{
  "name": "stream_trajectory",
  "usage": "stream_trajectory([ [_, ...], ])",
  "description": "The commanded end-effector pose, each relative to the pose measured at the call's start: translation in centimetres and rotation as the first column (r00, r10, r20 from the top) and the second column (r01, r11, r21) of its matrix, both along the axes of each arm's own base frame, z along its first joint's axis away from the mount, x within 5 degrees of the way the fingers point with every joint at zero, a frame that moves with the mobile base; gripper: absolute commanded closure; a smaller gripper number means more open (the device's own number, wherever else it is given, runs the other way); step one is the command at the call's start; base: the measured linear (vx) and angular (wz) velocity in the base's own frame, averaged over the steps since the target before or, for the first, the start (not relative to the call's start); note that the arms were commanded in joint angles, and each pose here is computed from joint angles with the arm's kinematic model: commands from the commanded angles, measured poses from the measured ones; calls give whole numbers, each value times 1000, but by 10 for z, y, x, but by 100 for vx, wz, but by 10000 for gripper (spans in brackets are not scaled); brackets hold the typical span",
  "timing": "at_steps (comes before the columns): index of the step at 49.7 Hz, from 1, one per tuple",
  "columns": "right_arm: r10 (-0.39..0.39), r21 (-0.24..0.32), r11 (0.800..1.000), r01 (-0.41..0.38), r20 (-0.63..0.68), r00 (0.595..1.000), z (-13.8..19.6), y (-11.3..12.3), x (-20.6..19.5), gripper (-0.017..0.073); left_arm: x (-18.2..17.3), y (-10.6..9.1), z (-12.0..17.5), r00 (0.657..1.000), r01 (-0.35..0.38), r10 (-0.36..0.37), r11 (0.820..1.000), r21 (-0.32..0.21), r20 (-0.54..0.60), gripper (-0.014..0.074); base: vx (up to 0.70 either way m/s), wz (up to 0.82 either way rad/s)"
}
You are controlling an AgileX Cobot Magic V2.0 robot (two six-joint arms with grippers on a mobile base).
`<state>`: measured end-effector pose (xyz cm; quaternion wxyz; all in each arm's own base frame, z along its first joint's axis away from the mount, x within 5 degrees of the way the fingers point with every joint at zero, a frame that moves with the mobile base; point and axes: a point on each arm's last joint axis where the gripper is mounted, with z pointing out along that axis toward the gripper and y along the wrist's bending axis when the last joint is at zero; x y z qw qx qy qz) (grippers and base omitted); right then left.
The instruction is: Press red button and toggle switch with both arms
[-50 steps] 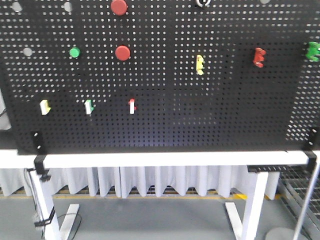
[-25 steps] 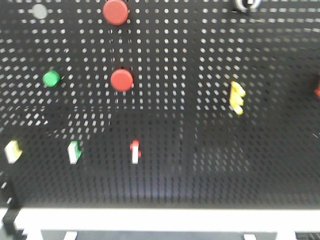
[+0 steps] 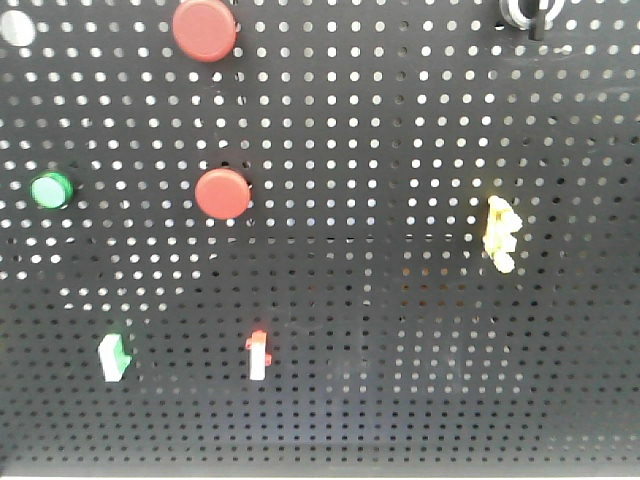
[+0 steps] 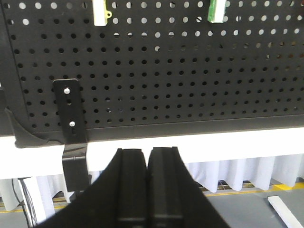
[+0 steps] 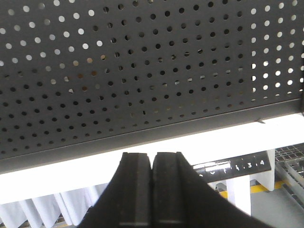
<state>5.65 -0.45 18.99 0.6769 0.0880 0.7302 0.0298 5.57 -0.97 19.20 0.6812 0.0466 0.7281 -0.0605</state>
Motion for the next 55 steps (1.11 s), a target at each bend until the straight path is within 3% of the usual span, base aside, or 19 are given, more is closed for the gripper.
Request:
stream_trajectory([
  [1,-1,-19,1000,3,90,996,5,0,0,562,1,2,-3,998,-18,19,1000,-21,60,591,5,-1],
  [21,-1,-20,1000,3,93,996,5,0,0,562,1,2,-3,998,-18,19,1000,-21,60,591,1,-1],
  [27,3,-23,1000,1,168,986,12,0,-1,562,1,3,2,993,-29,33,999,-31,114,591,0,0],
  [29,7,-30,1000,0,224,974,18,1,-1,562,0,4,5,989,-35,43,998,-57,145,591,0,0],
  [34,22,-53,999,-1,400,916,42,2,-7,562,-2,6,22,971,-32,76,981,-191,227,591,0,0],
  [39,34,-88,996,12,499,866,84,3,-17,562,-8,7,56,945,-14,82,977,-212,316,591,0,0],
  [43,42,-148,988,37,500,865,124,4,-21,562,-11,7,91,929,-4,78,980,-199,361,591,0,0],
  [49,40,-226,971,81,483,875,189,3,-17,562,-5,5,155,920,-14,59,993,-118,388,591,0,0],
  [55,26,-230,968,96,479,877,244,0,-3,562,20,-1,209,942,-14,19,1000,-20,335,591,0,0],
])
